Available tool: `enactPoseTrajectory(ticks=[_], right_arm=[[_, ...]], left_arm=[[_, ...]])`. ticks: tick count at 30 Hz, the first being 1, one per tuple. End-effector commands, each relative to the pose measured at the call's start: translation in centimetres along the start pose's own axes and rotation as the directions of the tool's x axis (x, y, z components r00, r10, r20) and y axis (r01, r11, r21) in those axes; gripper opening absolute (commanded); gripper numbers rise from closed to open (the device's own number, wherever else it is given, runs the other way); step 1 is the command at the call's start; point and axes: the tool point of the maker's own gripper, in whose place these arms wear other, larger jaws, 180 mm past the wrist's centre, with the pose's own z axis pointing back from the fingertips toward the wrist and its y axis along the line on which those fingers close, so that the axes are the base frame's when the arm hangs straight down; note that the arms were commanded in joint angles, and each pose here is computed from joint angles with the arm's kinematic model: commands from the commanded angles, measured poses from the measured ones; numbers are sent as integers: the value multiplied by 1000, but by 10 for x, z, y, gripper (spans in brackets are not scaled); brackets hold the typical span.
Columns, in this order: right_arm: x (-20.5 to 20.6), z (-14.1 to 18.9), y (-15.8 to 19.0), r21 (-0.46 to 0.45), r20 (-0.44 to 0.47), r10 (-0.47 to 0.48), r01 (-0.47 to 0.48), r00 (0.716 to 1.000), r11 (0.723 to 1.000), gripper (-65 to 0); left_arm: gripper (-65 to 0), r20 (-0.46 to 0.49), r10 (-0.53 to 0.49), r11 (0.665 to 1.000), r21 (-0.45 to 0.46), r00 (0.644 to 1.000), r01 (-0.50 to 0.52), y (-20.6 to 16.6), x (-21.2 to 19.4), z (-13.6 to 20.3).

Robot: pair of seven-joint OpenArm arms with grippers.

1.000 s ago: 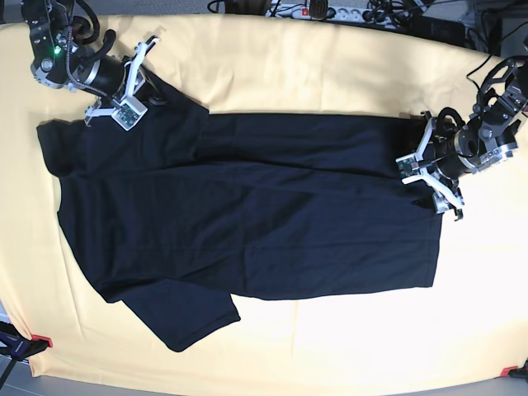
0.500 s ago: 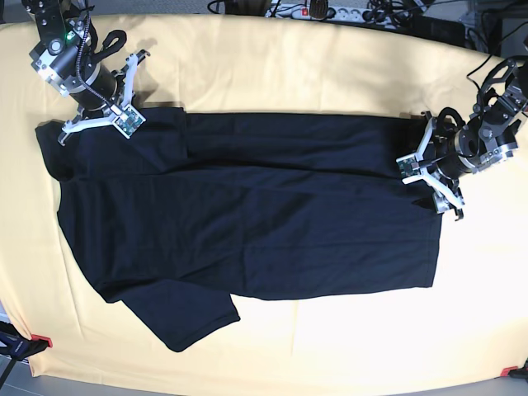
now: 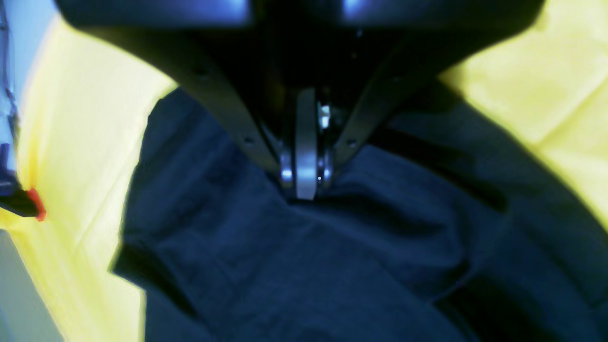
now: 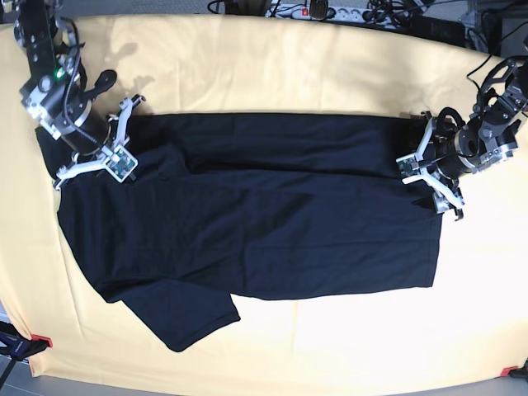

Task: Fold the T-shirt properly
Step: 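Fold the held side edge over the shirt body with the right gripper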

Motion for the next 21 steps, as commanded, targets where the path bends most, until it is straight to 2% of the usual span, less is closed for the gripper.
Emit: enactPoseTrajectory(ticks=[1, 4, 12, 18, 21], right_arm=[[10, -1, -13, -15, 44, 7, -7, 999, 1000, -650], [12, -13, -22, 28, 71, -21, 19, 997, 999, -650], [20, -36, -55, 76, 115, -100, 91, 988, 993, -650], [29, -51, -70, 68, 137, -112, 103, 984, 992, -650], [33, -60, -71, 67, 145, -84, 75, 986, 995, -650]], left_arm=[[-184, 5, -16, 999, 40, 1000, 16, 15, 0, 6], [-184, 5, -16, 999, 40, 1000, 16, 15, 0, 6], [-184, 5, -16, 999, 40, 1000, 16, 15, 0, 6], [-184, 5, -17, 999, 40, 1000, 16, 15, 1, 6], [-184, 4, -17, 999, 40, 1000, 17, 16, 0, 6]])
